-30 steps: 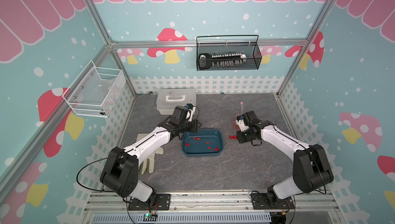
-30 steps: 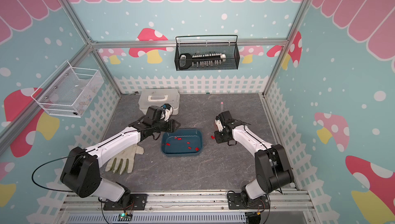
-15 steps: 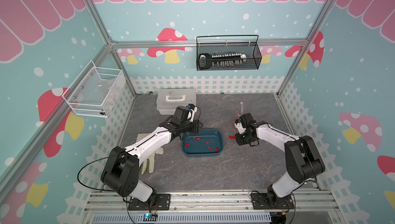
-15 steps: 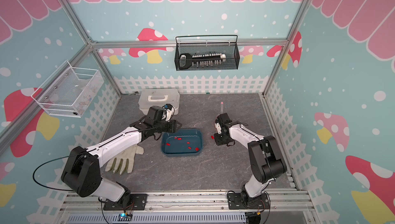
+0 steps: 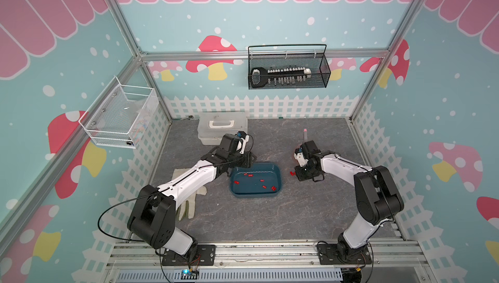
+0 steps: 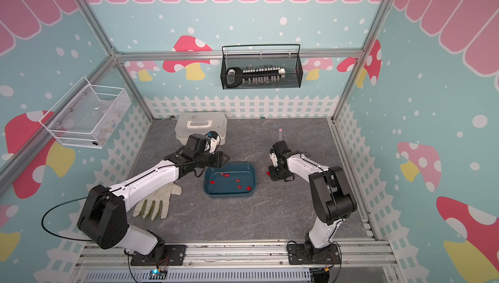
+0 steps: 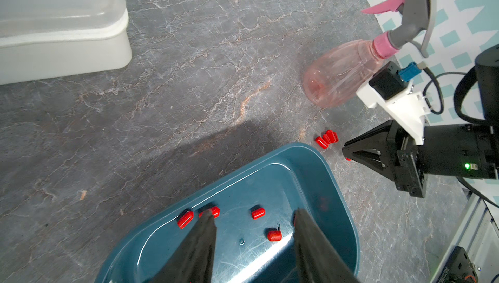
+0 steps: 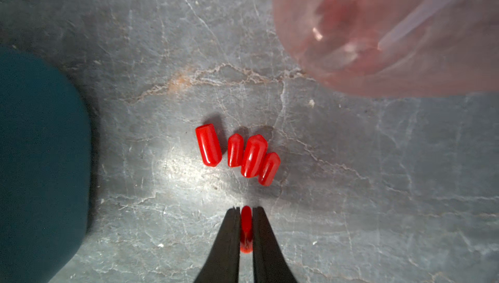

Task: Take the screw protection sleeves out of the storage box
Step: Place the screw protection sleeve at the center of the board.

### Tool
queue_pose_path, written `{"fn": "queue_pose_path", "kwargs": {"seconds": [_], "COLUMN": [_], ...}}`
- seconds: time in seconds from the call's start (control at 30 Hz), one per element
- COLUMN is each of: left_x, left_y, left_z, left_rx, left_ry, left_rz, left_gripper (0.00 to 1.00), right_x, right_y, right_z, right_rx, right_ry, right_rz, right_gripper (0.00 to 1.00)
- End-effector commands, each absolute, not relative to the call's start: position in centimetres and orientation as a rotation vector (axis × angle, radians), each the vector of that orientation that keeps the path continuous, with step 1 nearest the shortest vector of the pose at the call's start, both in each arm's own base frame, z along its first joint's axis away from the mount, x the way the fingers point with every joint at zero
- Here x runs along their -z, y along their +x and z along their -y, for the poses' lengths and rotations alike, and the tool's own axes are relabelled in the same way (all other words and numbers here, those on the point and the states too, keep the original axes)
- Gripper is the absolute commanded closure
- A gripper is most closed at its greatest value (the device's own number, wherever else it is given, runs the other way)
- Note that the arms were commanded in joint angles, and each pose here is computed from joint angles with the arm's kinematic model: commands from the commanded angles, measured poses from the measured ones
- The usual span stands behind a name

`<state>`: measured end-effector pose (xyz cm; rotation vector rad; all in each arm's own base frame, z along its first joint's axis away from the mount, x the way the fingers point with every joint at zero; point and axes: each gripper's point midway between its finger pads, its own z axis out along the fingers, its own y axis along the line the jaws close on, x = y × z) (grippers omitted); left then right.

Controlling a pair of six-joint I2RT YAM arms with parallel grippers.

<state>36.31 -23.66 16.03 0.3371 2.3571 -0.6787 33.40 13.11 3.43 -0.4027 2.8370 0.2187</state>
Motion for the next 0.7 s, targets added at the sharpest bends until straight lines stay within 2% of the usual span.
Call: {"fn": "queue_pose_path", "kwargs": {"seconds": [0.0,0.3,0.67], "left_x": [-16.9,-17.0,-16.9], "left_y": [37.0,37.1,37.0], "left_z": [24.0,24.0,24.0], "left_rx": [0.681,0.682,0.681], "left_ry": [0.356,0.355,0.354], "left_rz": [-2.324,-2.324,-2.325], "left_gripper": [0.51,0.5,0.51], "right_x": [-2.9,-2.8,-5.0], "right_y": [33.6,33.5,33.6], "right_z": [-13.0,-12.9,-12.9], "right_rx": [-0.213,-0.202,-0.198], "right_ry": [-0.411,-0.414,-0.413], "right_rz": [-2.856,-2.86,-2.809], "right_gripper": [0.85,0.82,0.71]}}
